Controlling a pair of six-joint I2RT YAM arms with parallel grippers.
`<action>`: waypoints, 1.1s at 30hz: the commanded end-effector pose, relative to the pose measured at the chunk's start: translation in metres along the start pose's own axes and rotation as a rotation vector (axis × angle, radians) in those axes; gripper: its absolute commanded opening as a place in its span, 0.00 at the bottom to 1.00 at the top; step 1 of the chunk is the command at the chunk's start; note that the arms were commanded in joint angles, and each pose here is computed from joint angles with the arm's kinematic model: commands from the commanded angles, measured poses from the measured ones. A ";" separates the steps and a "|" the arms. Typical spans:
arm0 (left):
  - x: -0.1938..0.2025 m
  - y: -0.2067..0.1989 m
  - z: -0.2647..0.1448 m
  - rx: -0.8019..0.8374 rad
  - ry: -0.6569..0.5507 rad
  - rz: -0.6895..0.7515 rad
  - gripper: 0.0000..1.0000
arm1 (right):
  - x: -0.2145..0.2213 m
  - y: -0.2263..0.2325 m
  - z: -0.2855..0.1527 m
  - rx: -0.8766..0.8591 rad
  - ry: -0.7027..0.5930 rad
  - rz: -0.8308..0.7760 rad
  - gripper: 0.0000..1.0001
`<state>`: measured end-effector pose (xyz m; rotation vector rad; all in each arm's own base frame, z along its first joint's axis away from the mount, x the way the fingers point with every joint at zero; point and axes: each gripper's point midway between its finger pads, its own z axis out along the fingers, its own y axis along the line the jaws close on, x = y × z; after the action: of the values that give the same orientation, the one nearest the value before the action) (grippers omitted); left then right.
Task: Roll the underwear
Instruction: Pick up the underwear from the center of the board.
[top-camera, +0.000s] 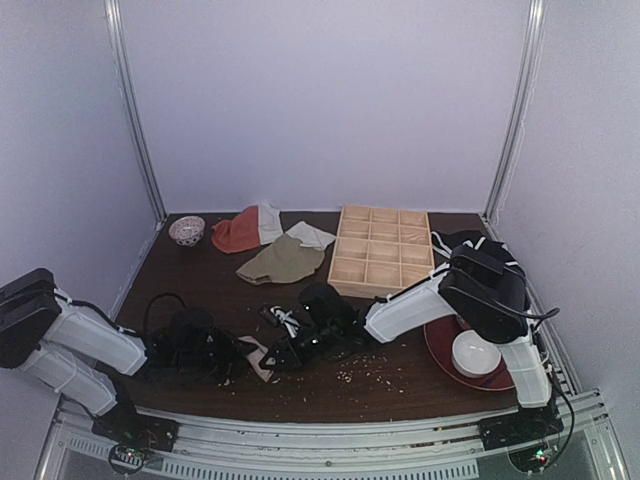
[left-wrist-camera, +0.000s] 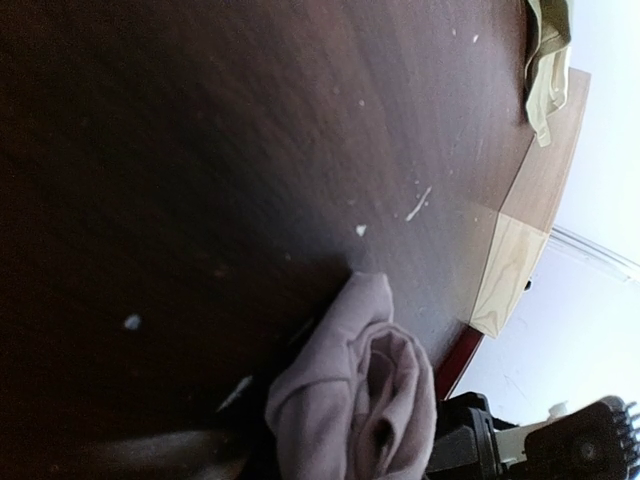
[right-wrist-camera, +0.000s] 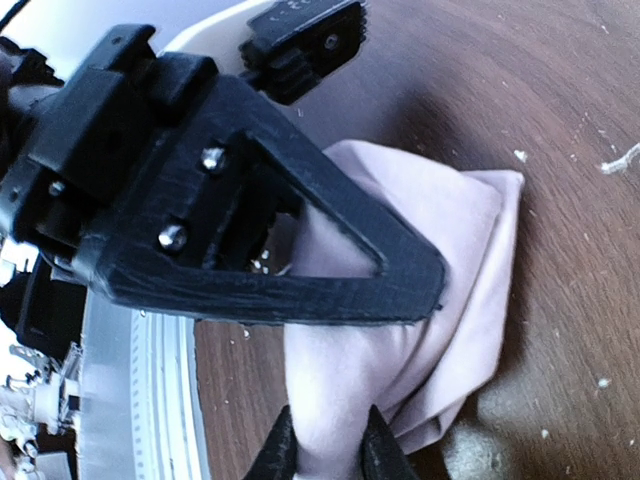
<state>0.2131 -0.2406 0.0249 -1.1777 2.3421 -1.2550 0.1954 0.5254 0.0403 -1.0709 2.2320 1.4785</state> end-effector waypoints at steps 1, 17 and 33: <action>-0.014 0.029 0.003 -0.102 -0.060 -0.004 0.00 | 0.024 0.014 0.003 -0.024 0.084 0.014 0.09; -0.010 0.022 0.000 -0.107 -0.042 0.040 0.36 | 0.008 0.025 0.019 -0.131 0.066 0.040 0.00; -0.006 0.028 -0.003 -0.140 -0.019 0.035 0.37 | 0.000 0.022 0.019 -0.124 0.067 0.028 0.00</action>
<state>0.2118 -0.2382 0.0303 -1.1426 2.3700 -1.2131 0.1892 0.5395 0.0466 -1.0847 2.2566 1.5886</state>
